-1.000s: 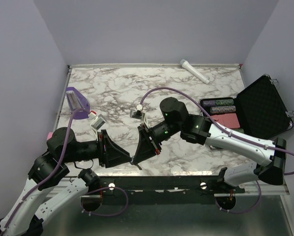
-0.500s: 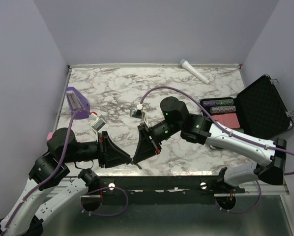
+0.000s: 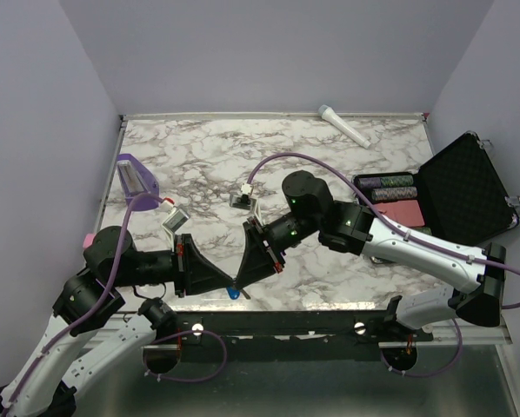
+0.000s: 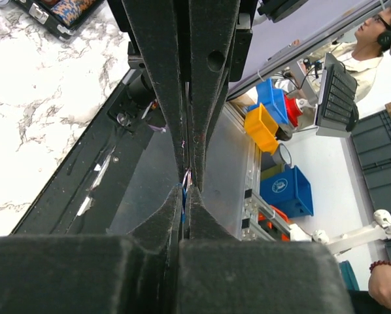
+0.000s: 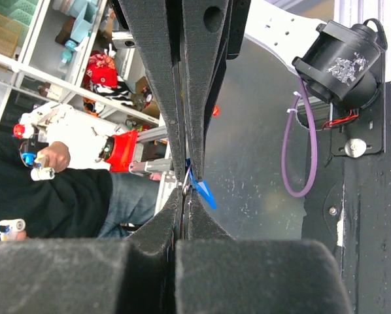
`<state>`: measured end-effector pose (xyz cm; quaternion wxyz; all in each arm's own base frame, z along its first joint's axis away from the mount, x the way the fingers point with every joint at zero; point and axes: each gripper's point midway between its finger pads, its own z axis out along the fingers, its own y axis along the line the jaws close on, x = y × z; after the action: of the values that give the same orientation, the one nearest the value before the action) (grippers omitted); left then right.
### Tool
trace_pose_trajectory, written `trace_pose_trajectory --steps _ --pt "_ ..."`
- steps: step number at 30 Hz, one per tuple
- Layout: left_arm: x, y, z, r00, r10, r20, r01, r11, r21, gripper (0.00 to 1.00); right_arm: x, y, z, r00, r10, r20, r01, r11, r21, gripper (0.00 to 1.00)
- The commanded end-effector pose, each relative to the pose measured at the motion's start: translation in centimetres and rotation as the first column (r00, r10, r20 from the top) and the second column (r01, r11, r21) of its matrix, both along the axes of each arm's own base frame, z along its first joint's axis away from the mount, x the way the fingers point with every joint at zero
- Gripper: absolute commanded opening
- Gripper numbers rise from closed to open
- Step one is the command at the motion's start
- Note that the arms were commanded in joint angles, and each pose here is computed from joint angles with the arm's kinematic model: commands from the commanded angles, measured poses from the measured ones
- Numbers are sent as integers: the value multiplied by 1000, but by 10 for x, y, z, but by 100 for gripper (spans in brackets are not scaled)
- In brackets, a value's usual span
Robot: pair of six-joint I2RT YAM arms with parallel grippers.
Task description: Remove the keys from the keyring
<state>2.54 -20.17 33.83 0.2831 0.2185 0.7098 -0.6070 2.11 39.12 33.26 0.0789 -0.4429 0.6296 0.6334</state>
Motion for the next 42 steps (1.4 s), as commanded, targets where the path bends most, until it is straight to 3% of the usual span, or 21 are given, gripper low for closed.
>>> trace_pose_trajectory --steps 1,8,15,19,21,23,27,31,42 --pt "-3 2 -2 1000 -12 4 12 1000 7 0 -1 2 11 1000 2 17 -2 1000 25 1" --pt "11 9 -3 994 109 3 -109 993 43 0 7 6 8 998 -60 26 60 998 18 3" --pt "17 12 10 986 166 5 -166 986 -3 0 12 6 12 992 -126 20 125 991 43 30" --pt "19 14 17 981 193 9 -193 981 -24 0 17 5 14 983 -180 20 179 982 56 52" --pt "20 16 21 977 212 12 -211 977 -40 0 24 4 16 970 -244 12 243 968 70 61" --pt "21 17 25 974 226 6 -226 973 -54 0 36 1 19 938 -348 -7 347 934 84 64" --pt "25 19 34 966 260 3 -259 962 -91 0 54 -6 32 862 -493 -123 507 848 153 64" --pt "35 23 36 945 326 -20 -326 940 -104 0 63 -14 46 800 -542 -256 594 775 215 56" --pt "48 18 43 930 362 -63 -367 918 -148 0 62 -4 69 812 -512 -278 579 767 277 51"
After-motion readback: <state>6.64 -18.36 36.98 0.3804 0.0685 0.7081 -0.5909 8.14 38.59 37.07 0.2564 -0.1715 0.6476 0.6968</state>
